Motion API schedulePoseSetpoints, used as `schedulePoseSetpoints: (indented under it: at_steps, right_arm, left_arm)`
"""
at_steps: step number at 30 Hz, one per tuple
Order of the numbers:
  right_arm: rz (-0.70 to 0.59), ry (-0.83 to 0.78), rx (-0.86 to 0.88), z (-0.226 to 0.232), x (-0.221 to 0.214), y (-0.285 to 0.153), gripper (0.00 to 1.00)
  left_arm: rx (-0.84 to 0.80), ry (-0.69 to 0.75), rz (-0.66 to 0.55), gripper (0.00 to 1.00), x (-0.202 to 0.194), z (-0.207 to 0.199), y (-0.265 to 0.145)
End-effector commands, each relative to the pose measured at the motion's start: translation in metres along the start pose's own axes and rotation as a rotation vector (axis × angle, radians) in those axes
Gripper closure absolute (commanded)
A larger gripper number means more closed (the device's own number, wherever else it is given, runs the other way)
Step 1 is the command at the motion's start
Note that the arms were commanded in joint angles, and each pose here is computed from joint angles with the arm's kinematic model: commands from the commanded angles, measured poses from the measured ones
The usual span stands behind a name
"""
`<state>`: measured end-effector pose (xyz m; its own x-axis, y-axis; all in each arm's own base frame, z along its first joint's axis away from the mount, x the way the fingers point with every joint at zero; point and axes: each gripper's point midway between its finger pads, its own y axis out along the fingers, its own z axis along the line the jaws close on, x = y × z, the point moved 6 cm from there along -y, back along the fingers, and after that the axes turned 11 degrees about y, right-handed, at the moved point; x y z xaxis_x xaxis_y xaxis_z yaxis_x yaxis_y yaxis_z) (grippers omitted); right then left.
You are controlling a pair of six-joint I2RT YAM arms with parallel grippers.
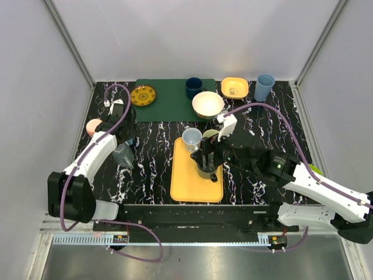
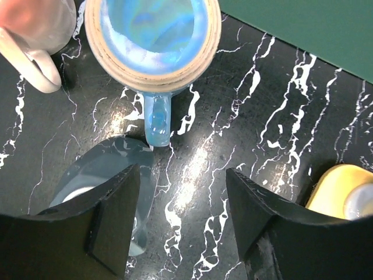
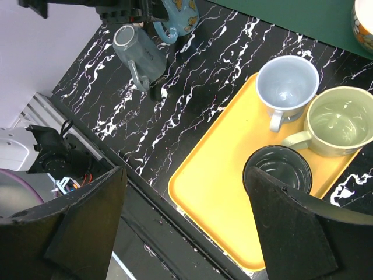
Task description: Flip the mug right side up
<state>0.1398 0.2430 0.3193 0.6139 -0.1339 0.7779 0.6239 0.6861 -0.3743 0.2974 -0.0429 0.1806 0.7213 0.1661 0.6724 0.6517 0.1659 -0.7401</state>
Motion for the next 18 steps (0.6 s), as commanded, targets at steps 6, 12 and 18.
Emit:
schedulePoseSetpoints:
  at_steps: [6, 12, 18]
  right_arm:
    - [-0.083, -0.032, 0.034, 0.005, 0.015, -0.007, 0.1]
    - [-0.089, -0.033, 0.013, 0.0, 0.012, -0.007, 0.1]
    - [-0.086, -0.039, -0.005, -0.004, 0.008, -0.004, 0.09]
  left_arm:
    - [-0.012, -0.012, 0.001, 0.39, 0.022, 0.007, 0.03]
    - [0.008, -0.025, 0.016, 0.42, 0.028, 0.016, 0.049]
    - [-0.01, -0.029, -0.002, 0.46, 0.03, 0.014, 0.059]
